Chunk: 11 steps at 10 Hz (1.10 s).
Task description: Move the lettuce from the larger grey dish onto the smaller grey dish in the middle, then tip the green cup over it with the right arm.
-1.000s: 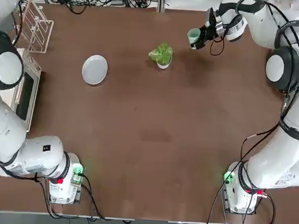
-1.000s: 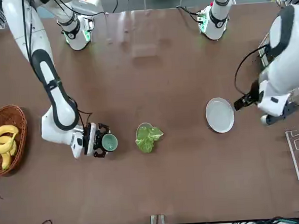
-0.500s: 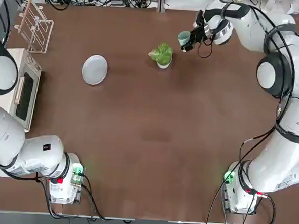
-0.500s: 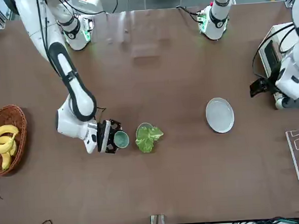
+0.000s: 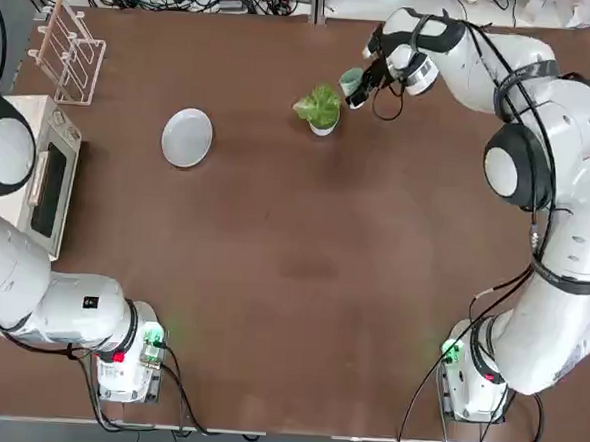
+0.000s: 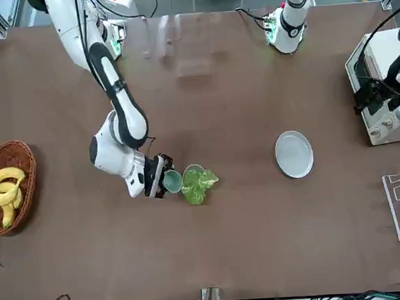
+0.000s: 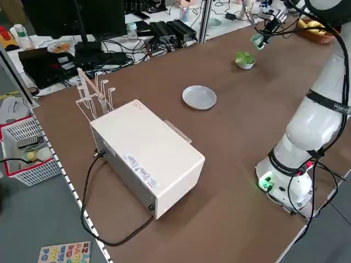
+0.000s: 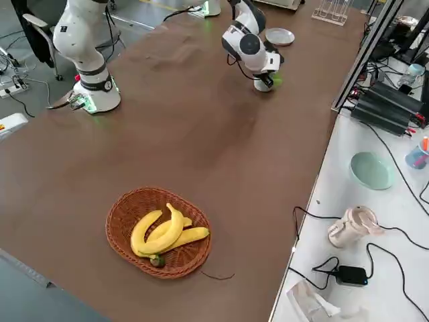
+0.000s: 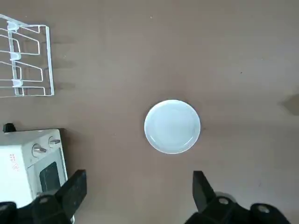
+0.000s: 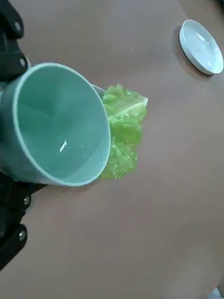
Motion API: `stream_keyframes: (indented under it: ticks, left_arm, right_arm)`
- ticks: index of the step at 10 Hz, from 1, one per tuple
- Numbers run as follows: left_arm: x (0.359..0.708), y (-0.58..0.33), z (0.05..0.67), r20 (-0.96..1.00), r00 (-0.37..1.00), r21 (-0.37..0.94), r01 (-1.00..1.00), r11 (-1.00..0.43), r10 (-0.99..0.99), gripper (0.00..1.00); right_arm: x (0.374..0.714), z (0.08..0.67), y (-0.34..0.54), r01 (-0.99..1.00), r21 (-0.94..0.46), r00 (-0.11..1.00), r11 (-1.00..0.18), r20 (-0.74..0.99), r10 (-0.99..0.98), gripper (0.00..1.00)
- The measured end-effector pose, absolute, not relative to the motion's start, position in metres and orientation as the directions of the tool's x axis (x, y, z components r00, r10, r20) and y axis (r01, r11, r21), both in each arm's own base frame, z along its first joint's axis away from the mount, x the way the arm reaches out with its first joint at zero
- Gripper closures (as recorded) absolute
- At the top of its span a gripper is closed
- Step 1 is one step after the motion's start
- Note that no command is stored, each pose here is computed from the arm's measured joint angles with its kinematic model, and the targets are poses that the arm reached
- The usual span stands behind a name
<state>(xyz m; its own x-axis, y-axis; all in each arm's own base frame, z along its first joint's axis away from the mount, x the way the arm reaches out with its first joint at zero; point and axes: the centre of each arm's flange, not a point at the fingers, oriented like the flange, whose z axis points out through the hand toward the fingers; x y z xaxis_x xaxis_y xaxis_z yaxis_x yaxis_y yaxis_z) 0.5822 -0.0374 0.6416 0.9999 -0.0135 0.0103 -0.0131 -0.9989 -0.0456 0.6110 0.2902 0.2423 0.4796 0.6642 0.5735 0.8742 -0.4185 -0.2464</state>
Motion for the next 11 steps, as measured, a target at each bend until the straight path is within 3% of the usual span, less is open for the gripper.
stream_keyframes:
  ticks: [11]
  left_arm:
    - [0.569, -0.030, 0.652, -0.017, 0.999, -0.006, -0.028, -1.000, -0.028, 0.00]
  right_arm:
    - [0.603, 0.267, 0.317, 0.750, -0.379, 0.660, -0.542, 0.382, 0.647, 0.32]
